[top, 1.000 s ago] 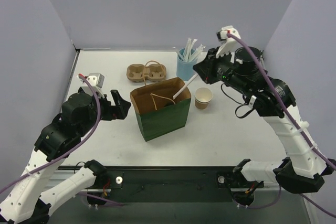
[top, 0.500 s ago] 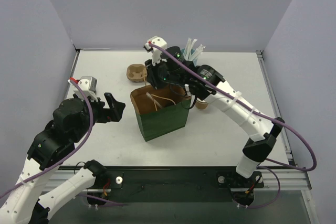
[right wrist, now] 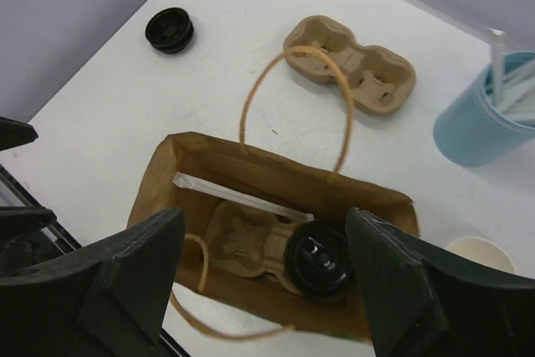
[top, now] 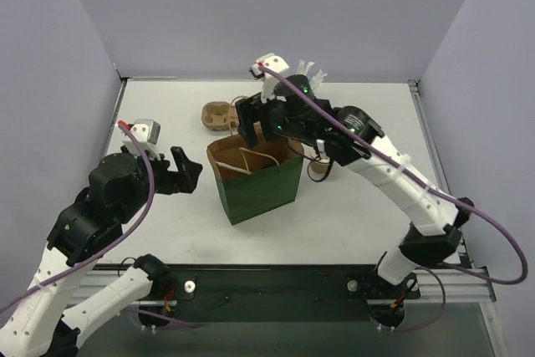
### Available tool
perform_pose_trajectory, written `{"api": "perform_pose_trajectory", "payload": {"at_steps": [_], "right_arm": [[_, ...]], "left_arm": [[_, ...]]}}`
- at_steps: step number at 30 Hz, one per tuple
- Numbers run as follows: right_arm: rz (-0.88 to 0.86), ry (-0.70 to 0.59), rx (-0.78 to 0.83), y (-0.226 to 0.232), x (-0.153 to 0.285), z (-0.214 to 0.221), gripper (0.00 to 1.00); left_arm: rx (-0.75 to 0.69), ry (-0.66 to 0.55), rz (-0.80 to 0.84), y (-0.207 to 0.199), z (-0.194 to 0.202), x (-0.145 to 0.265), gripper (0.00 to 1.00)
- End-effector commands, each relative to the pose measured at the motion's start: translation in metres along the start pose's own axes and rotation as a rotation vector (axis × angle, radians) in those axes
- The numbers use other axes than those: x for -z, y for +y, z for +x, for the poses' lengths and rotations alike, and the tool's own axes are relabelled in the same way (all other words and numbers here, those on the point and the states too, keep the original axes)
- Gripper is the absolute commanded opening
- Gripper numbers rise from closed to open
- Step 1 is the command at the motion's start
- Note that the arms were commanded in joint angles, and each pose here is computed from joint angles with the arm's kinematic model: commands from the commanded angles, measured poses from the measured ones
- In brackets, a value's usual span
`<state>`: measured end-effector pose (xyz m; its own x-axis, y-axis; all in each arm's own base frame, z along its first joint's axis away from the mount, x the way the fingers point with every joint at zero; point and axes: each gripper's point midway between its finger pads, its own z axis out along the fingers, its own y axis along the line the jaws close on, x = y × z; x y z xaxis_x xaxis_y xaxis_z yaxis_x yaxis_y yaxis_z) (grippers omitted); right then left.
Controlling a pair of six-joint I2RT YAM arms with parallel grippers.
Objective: Pack the takeout coffee
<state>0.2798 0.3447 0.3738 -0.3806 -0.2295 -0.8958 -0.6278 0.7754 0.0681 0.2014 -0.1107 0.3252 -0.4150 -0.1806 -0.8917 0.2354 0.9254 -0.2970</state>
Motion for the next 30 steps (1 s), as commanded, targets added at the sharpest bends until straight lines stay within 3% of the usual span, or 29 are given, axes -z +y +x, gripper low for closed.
{"api": "perform_pose_trajectory", "payload": {"at_steps": [1,5,6,11,17,30], "right_arm": [[0.149,-0.089,-0.093,-0.041,0.075,-0.011,0.82],[0.168,-0.107,-0.163,-0.057,0.12,0.014,0.85],[0.181,-0.063,-0.156,-0.06,0.116,0.035,1.0],[0.191,-0.105,-0.369,-0.07,0.152,0.062,1.0],[0.233,-0.09,-0.638,-0.076,0.161,0.101,1.0],[0.276,-0.099,-0.615,-0.093,0.179,0.128,1.0]], "left_arm": [[0.001,-0.061,0.16,-0.034,-0.028,0.005,0.97],[0.018,-0.096,0.284,-0.057,-0.037,0.01,0.97],[0.033,-0.102,0.316,-0.062,-0.039,0.014,0.97],[0.014,-0.116,0.403,-0.075,-0.042,0.026,0.97],[0.034,-0.092,0.403,-0.073,-0.032,0.026,0.97],[0.159,-0.049,0.399,-0.074,-0.015,0.014,0.97]]}}
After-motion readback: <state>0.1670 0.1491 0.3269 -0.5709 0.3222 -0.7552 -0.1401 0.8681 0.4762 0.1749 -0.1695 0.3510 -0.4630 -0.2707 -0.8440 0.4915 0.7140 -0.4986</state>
